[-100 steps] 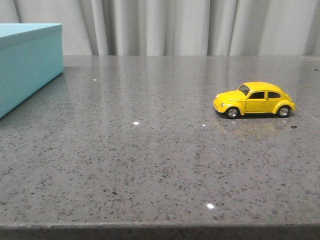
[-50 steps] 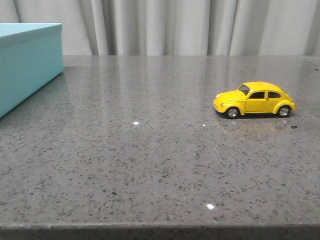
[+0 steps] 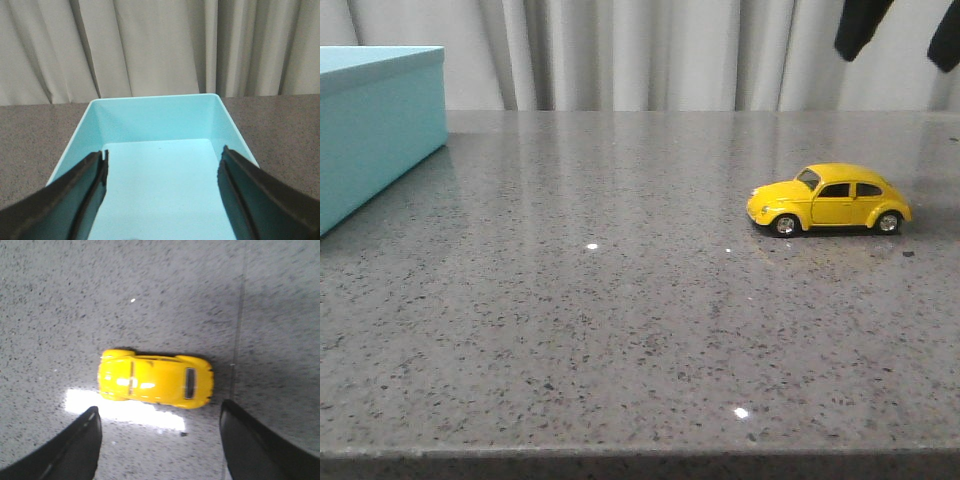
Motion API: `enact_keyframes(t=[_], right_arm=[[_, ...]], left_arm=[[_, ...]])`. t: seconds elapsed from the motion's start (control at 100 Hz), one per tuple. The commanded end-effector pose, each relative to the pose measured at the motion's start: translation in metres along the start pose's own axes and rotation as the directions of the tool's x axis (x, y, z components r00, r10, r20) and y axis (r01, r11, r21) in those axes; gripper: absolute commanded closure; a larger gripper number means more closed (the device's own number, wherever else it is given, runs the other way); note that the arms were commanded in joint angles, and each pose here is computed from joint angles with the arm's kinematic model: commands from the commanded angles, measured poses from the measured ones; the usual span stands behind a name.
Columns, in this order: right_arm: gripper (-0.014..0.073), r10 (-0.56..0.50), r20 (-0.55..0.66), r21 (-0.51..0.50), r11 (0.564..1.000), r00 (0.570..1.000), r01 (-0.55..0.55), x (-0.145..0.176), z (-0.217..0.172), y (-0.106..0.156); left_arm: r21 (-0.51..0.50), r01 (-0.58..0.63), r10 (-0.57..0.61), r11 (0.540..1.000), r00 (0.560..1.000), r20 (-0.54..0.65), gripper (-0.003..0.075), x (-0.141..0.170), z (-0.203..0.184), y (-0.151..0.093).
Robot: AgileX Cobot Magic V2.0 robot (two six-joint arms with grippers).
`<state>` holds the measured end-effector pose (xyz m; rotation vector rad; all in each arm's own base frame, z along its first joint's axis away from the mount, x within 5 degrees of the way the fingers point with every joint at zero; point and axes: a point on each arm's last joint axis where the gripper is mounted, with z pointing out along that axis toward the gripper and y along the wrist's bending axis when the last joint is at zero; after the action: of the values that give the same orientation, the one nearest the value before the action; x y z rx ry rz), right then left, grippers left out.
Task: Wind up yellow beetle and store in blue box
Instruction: 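Lower the right gripper over the yellow toy car and grip it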
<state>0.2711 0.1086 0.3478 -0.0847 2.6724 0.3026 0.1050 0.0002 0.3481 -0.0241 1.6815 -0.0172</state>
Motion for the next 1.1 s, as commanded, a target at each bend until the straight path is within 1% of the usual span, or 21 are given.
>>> enact_keyframes(t=[0.0,0.17,0.34,0.57,0.78,1.0,1.09], right_arm=[[0.0085,0.027,0.058,-0.027,0.999,0.998,-0.025,-0.008,-0.007,0.007],[0.0085,0.068,0.004,-0.010,0.998,0.998,-0.068,-0.011,0.016,0.009],[0.0085,0.103,-0.019,0.008,0.995,0.994,-0.103,-0.015,0.036,0.009],[0.0085,0.120,-0.057,0.031,0.992,0.991,-0.119,-0.018,0.057,0.008],[0.0085,0.128,-0.089,0.052,0.991,0.988,-0.124,-0.017,0.069,0.007],[0.0085,0.128,-0.094,0.056,0.991,0.987,-0.123,-0.017,0.070,0.007],[0.0085,0.113,-0.085,0.076,0.991,0.990,-0.107,-0.017,0.070,0.005]], left_arm=[[0.019,0.041,-0.042,0.999,0.997,0.066,0.0258,-0.015,0.003,-0.002],[0.021,0.052,-0.053,0.998,0.997,0.050,0.0258,-0.014,0.007,-0.002],[0.021,0.052,-0.053,0.998,0.997,0.049,0.0258,-0.014,0.008,-0.002],[0.020,0.052,-0.053,0.998,0.998,0.030,0.0258,-0.012,0.008,-0.002],[0.020,0.052,-0.053,0.998,0.998,0.030,0.0258,-0.012,0.008,-0.002],[0.020,0.052,-0.053,0.998,0.998,0.030,0.0258,-0.012,0.008,-0.002],[0.020,0.052,-0.053,0.998,0.998,0.030,0.0258,-0.012,0.008,-0.002]])
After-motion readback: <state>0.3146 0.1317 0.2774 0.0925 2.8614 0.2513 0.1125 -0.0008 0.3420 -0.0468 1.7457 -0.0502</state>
